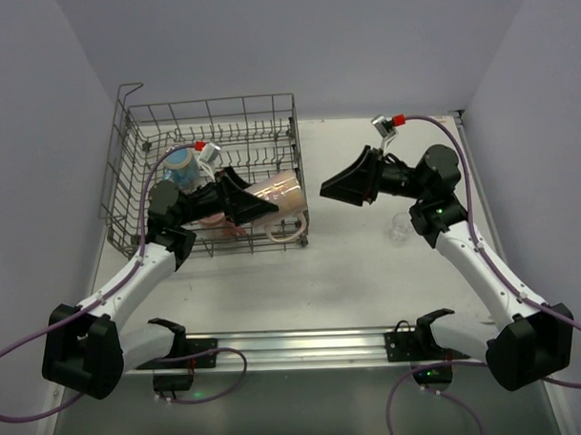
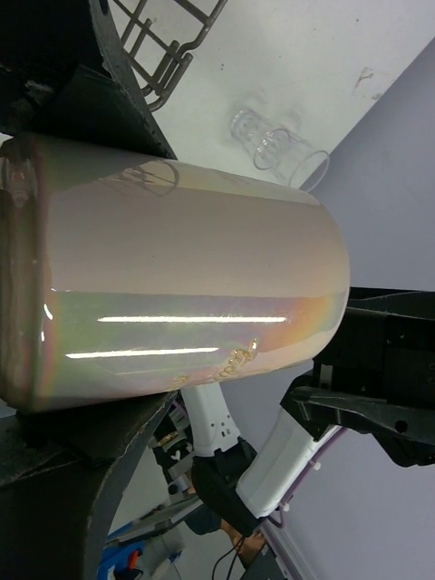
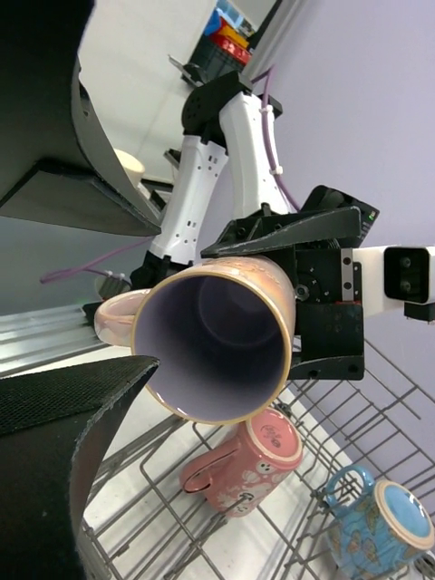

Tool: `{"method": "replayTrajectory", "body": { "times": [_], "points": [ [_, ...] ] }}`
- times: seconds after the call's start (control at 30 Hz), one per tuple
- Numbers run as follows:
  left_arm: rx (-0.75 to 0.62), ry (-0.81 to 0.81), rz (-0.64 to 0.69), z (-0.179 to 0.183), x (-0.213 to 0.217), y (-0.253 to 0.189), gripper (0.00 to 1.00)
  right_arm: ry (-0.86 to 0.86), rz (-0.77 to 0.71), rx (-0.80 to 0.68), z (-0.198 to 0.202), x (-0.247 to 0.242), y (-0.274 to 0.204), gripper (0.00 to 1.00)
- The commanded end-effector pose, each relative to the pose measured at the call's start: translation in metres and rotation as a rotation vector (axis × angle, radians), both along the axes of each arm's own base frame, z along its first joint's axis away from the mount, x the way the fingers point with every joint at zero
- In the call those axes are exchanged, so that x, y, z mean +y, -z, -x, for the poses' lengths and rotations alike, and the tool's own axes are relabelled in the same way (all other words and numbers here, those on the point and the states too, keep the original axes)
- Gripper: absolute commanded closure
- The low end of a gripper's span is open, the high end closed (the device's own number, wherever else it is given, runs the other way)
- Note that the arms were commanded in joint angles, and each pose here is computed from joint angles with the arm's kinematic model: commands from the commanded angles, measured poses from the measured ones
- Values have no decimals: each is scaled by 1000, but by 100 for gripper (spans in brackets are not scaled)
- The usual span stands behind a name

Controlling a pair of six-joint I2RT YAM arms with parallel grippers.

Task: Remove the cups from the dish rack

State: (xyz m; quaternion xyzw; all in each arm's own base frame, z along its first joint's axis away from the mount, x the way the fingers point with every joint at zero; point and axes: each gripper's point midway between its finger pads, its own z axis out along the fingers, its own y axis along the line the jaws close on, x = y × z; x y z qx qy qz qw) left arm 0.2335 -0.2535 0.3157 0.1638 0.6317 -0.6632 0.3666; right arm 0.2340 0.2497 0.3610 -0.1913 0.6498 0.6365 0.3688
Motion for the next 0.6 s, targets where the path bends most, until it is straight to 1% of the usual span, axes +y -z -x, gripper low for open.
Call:
{"method": "replayTrajectory", "body": {
  "times": [0.0,0.3,0.43,0.57],
  "points": [
    [-110,6,52,7,1,-30,100,-59,-20,-51,7,6,-23,43],
    [-108,13,51,7,-2,-28,100,-125,-18,-43,8,37,-32,45],
    [-105,25,55,9,-7,-30,100,-158,-15,-14,5,54,-27,46],
    [-107,36,58,11,-10,-31,100,-204,-34,-6,8,67,-29,51]
  ]
}}
